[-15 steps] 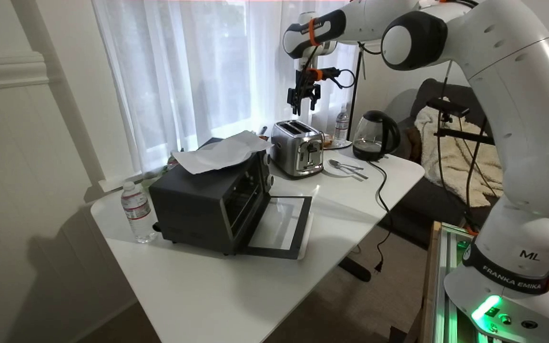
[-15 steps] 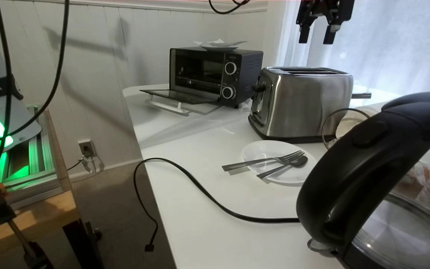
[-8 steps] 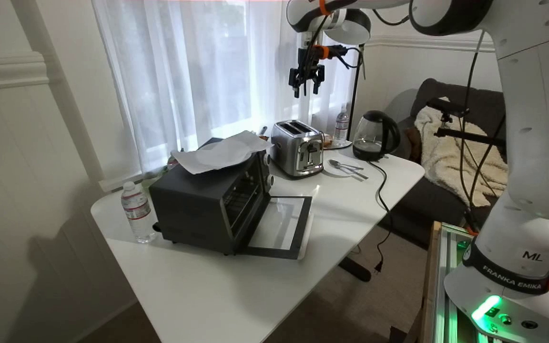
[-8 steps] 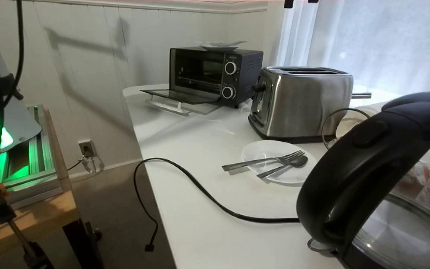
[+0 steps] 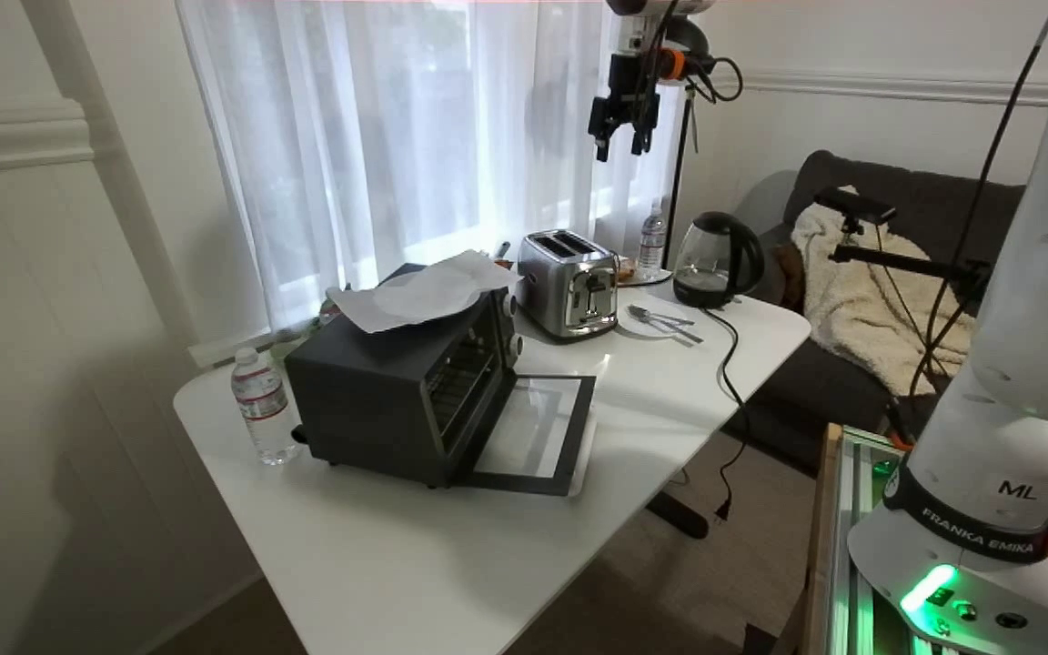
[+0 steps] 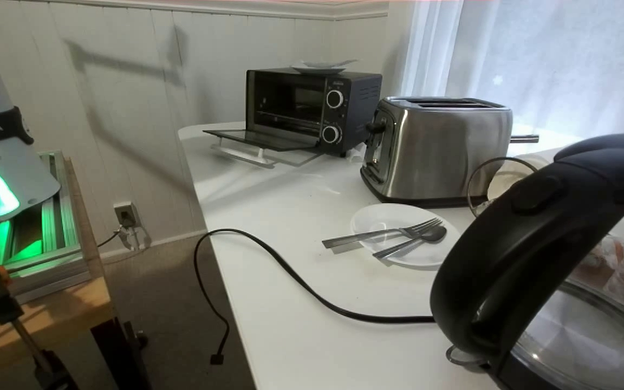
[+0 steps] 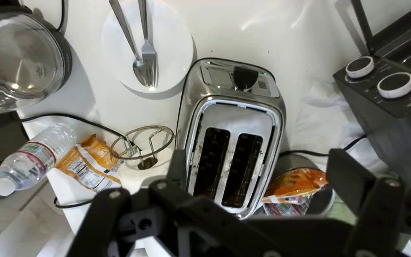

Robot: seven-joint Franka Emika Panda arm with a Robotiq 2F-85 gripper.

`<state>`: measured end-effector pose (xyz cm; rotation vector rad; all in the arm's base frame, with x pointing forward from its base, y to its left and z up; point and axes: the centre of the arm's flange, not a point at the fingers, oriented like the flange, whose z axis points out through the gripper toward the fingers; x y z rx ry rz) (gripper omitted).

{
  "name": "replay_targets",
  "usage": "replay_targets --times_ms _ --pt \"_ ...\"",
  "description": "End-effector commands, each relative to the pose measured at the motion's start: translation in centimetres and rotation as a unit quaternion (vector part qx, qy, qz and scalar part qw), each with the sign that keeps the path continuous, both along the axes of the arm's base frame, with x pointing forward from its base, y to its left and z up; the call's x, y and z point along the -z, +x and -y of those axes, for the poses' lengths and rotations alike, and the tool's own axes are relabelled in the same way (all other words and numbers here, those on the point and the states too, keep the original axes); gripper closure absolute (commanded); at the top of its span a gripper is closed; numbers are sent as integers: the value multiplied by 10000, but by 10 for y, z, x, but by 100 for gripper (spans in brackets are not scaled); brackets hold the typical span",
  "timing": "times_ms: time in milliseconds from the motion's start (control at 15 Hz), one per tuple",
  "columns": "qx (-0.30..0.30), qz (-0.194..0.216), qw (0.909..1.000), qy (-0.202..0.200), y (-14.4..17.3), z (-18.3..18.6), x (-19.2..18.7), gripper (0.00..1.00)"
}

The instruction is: Move the toaster to the right

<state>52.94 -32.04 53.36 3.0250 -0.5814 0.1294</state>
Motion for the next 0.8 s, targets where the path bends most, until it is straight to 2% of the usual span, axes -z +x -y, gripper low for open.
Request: replay_targets --times_ms 0,333,400,467,733 --pt "-355 -45 9993 -91 -61 -30 1 0" --pt "-907 -247 9955 -97 -90 -49 4 0" --pt "-1007 -283 9945 -36 -92 -52 6 0" --pt "-766 -270 9967 22 -69 -38 3 0" --pt "-900 -296 9955 66 -77 -46 6 0"
